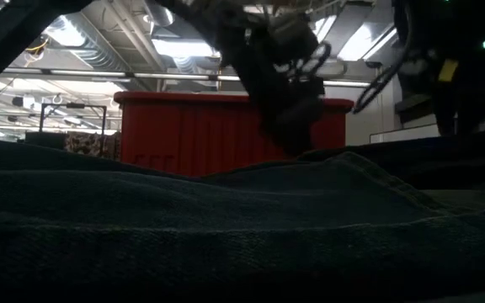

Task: Fold laundry
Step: Fold the dark blue pants

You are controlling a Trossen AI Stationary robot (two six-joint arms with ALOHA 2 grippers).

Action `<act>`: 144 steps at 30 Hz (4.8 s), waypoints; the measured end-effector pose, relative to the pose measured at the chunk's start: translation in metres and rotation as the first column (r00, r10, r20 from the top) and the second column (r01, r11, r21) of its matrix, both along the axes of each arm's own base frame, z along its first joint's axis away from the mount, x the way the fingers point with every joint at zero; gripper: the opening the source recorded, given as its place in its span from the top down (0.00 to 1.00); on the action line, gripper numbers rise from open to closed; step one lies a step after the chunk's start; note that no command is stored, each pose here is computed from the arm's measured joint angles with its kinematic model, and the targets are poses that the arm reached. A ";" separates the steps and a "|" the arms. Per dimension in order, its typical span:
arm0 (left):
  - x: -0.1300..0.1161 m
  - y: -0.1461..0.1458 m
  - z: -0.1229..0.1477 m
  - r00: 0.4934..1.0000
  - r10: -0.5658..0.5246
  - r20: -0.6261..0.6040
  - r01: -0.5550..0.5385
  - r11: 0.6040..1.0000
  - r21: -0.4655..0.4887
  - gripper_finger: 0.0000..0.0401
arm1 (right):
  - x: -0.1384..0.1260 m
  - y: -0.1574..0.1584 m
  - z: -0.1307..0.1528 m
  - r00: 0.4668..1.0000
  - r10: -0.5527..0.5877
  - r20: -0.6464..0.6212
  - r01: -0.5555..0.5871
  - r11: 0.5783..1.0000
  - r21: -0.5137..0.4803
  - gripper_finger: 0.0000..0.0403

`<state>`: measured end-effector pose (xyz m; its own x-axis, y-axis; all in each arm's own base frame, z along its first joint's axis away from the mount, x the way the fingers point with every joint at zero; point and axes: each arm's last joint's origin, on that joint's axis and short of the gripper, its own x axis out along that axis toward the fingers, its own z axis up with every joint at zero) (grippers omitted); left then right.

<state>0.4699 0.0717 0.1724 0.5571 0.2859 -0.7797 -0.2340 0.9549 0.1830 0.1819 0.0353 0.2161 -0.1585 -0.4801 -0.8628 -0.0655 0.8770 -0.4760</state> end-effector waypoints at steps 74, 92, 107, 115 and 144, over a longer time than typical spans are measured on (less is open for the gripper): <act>-0.030 -0.079 -0.016 0.982 -0.154 -0.108 0.137 0.979 -0.151 0.66 | -0.001 0.006 -0.023 0.996 0.091 -0.006 -0.085 0.946 0.314 0.57; -0.020 -0.002 0.020 0.997 -0.037 -0.065 0.033 0.997 -0.070 0.66 | 0.000 -0.014 0.008 0.995 0.098 0.032 -0.100 0.991 0.089 0.57; -0.084 -0.080 0.076 0.933 -0.012 -0.359 -0.129 0.921 -0.368 0.66 | 0.025 -0.009 0.007 0.949 0.194 0.248 -0.231 0.964 0.131 0.57; -0.108 -0.163 0.073 0.874 0.026 -0.486 -0.214 0.917 -0.336 0.66 | 0.036 -0.001 0.008 0.892 0.290 0.346 -0.366 0.914 0.178 0.57; -0.297 -0.313 0.052 0.768 0.468 -0.437 -0.633 0.450 -0.630 0.66 | 0.041 0.049 0.013 0.742 0.422 0.521 -0.576 0.799 0.173 0.57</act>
